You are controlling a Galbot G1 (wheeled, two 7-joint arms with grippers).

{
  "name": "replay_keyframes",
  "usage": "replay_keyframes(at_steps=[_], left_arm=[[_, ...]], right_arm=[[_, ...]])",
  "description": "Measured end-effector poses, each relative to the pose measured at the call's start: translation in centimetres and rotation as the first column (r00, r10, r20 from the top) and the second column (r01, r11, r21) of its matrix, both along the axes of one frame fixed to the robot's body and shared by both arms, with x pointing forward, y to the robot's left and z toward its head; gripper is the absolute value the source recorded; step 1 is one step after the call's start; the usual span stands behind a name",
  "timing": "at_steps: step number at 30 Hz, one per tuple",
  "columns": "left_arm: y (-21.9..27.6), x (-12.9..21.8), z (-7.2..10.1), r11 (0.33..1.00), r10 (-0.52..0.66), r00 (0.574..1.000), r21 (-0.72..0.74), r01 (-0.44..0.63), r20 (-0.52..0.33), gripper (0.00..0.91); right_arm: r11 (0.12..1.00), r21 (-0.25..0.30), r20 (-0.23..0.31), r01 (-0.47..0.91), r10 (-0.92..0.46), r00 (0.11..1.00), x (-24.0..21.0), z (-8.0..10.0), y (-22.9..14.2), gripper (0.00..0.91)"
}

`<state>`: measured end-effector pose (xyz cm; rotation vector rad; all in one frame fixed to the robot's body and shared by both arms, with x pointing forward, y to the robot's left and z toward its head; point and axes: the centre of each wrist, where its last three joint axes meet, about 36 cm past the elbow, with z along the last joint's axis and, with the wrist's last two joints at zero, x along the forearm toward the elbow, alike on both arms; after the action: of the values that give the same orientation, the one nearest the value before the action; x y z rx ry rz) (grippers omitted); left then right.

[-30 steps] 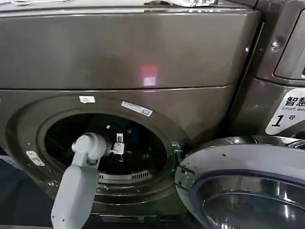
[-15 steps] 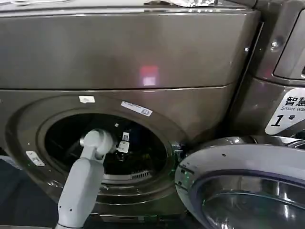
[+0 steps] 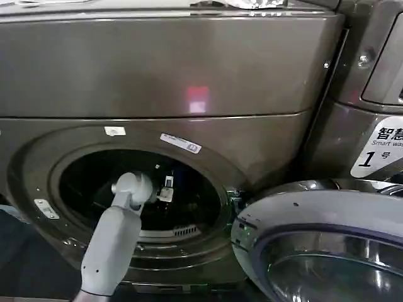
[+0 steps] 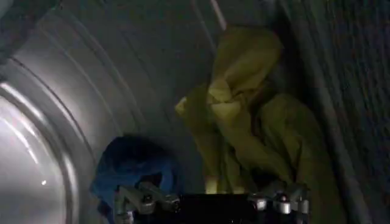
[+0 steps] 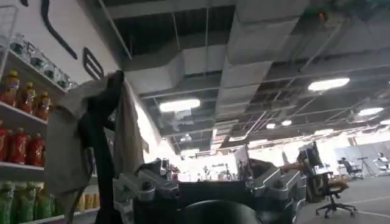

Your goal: Grasp the clothes from the dryer.

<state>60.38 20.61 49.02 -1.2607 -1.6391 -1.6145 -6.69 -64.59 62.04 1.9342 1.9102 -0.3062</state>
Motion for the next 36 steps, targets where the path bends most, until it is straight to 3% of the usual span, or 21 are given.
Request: replay_keyframes(at_steps=[10,11,12,13,14,36], left_arm=[[0.6,0.8,-1.6,0.999,0.022,0.998,-0.031,-0.024,-0.059,0.907],[0.7,0.9,-1.8,0.999,0.025,0.998,-0.033,-0.027,-0.064,0.785],[0.8,0.9,-1.9,0.999,0.026,0.997,-0.036,-0.028,-0.067,0.193],[0.8,0.9,-1.9,0.999,0.025,0.997,-0.039,-0.028,-0.070,0.057],[0.9,0.9,-2.0,0.999,0.025,0.997,-0.043,-0.028,-0.074,0.000],[1.6,1.5,-3.3,0.993,0.027,0.992,-0.112,-0.041,-0.127,0.000]], right_arm=[[1.000,-0.003,-0.001,-0.010,0.010,1.000,0.5,0.0,0.0,0.907],[1.000,-0.004,-0.001,-0.010,0.010,1.000,0.5,0.1,0.0,0.907],[1.000,-0.005,-0.001,-0.010,0.010,1.000,0.5,0.1,0.0,0.907],[1.000,-0.004,-0.003,-0.010,0.010,1.000,0.5,0.1,-0.1,0.907],[1.000,-0.003,-0.004,-0.010,0.010,1.000,0.6,0.0,-0.1,0.907],[1.000,-0.002,-0.008,-0.016,0.016,1.000,0.8,0.0,-0.3,0.907]])
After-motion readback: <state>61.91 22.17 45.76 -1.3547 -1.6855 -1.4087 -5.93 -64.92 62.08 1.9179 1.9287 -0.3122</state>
